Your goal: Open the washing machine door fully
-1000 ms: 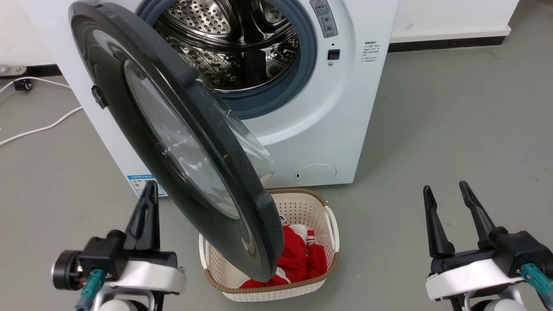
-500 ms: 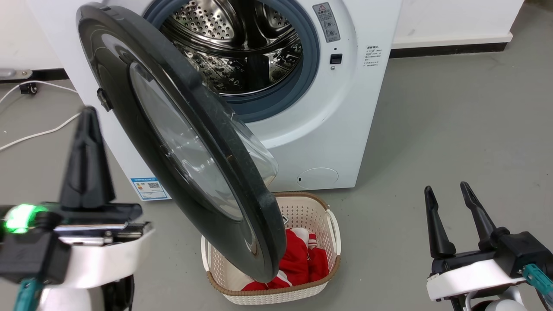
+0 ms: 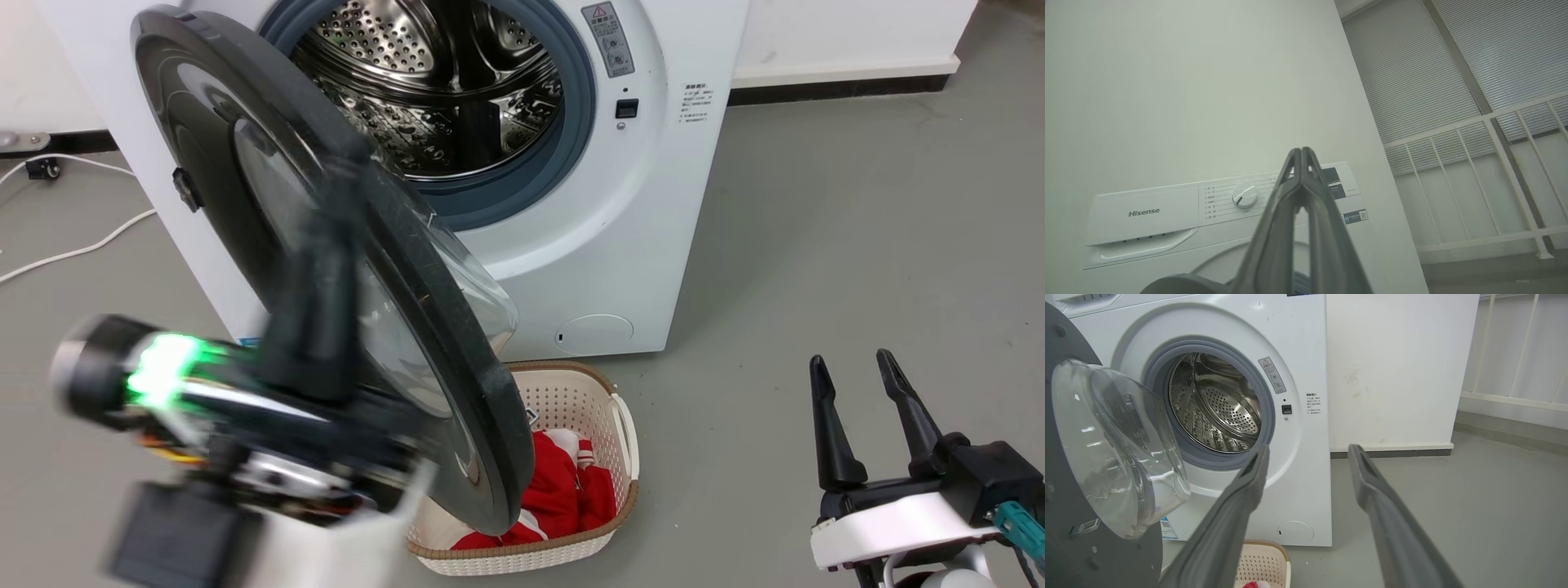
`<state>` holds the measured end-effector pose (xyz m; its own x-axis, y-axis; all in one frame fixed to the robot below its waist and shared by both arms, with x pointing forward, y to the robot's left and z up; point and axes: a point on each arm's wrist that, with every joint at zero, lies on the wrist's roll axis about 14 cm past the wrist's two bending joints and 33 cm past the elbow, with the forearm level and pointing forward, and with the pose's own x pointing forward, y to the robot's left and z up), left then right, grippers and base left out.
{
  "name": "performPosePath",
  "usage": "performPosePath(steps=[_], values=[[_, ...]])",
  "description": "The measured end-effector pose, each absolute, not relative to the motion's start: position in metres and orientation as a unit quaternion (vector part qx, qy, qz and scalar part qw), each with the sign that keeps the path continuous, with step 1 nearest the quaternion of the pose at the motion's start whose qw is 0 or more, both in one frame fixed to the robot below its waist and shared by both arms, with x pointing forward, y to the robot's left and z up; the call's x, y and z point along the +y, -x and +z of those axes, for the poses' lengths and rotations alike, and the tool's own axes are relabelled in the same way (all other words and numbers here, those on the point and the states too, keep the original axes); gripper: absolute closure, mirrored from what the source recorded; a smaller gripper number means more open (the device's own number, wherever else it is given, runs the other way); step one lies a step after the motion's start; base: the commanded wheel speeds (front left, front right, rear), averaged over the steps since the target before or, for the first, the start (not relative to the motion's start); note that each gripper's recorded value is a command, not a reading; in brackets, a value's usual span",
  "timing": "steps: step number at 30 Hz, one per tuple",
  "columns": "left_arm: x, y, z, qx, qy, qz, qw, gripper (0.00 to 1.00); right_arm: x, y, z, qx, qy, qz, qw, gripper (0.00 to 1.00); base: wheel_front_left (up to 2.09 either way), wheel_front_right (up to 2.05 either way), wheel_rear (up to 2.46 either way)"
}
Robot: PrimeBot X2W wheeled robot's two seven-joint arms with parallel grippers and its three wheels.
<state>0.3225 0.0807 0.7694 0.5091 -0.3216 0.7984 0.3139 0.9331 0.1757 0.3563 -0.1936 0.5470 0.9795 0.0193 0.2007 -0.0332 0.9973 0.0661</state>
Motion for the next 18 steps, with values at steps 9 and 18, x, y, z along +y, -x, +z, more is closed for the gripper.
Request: performPosePath(steps=[9, 18], values=[[0.0, -0.327, 0.661, -0.238, 0.048, -0.335, 0.91, 1.0, -0.195, -0.358, 0.537, -0.086, -0.041, 0.011, 0.995, 0.0, 0.0, 0.0, 0.0], [-0.013, -0.321, 0.568, -0.054, 0.061, -0.358, 0.93, 1.0, -0.19, -0.362, 0.529, -0.073, -0.047, 0.017, 0.996, 0.0, 0.0, 0.0, 0.0]])
